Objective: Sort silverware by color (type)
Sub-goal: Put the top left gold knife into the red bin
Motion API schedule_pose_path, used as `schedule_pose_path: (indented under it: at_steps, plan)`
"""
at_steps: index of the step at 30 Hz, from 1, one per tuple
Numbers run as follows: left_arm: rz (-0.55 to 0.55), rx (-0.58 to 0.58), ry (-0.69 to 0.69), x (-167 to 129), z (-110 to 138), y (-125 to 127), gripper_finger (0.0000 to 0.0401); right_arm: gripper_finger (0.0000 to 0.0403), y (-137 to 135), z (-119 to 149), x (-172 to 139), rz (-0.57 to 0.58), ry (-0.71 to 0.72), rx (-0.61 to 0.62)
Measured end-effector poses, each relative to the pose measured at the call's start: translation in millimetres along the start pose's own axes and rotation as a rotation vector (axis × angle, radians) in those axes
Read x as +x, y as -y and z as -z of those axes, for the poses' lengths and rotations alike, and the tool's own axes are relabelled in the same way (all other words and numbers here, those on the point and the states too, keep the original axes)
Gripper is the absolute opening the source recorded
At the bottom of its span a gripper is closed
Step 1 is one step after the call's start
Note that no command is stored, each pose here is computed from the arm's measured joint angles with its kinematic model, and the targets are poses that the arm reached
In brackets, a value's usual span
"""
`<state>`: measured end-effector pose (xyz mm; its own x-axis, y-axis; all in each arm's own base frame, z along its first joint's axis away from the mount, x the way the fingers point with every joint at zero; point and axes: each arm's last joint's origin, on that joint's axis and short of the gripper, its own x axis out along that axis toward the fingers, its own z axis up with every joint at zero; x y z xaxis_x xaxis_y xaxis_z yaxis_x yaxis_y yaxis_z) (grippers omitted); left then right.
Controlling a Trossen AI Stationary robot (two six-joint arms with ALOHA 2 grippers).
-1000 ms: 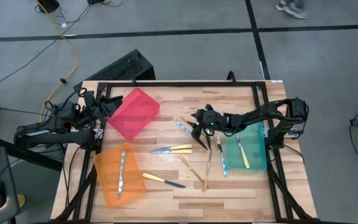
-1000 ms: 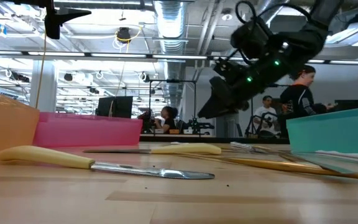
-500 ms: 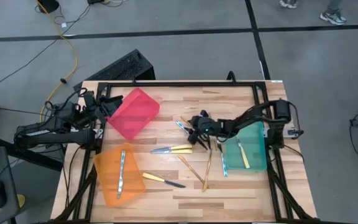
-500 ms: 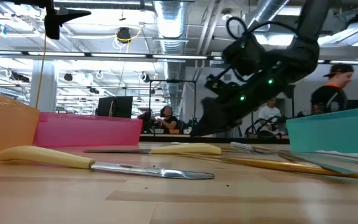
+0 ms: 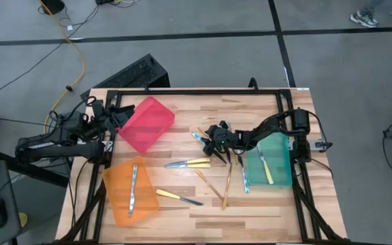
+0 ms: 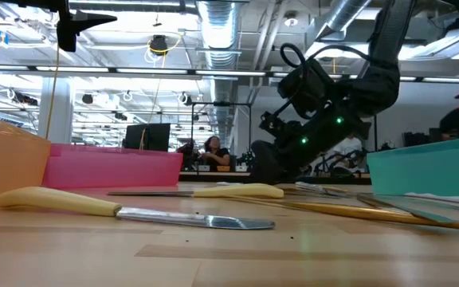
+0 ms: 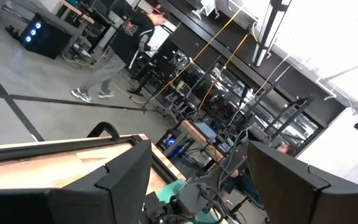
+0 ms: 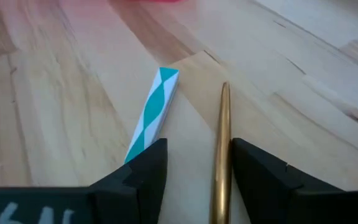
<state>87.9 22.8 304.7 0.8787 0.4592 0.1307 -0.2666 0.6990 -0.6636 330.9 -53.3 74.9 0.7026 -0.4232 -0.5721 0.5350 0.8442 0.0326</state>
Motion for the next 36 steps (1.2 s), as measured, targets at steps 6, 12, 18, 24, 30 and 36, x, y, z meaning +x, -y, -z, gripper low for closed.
schedule_pose_path:
  at_steps: [6,12,18,24,30,36]
  plan:
    - [0.0,0.002,0.0,0.0,0.0,0.0,0.0247,0.0155,3.2,2.4,0.8,0.011,-0.03,0.033]
    - [0.0,0.002,0.001,0.0,-0.1,0.1,0.0247,0.0027,4.0,4.5,0.6,0.022,-0.052,0.054]
    - [0.001,0.003,0.001,0.0,-0.1,0.1,0.0247,0.0023,2.3,4.0,-0.3,0.015,-0.042,0.095]
    - [0.002,0.002,0.003,0.0,-0.2,0.2,0.0247,0.0023,3.4,-13.2,-10.5,-0.011,0.011,0.122]
    - [0.002,0.002,0.003,0.0,-0.3,0.2,0.0247,0.0023,4.2,-38.1,-26.9,-0.042,0.103,0.141]
    - [0.002,0.002,0.003,0.0,-0.3,0.2,0.0247,0.0023,1.5,-57.3,-39.1,-0.084,0.214,0.152]
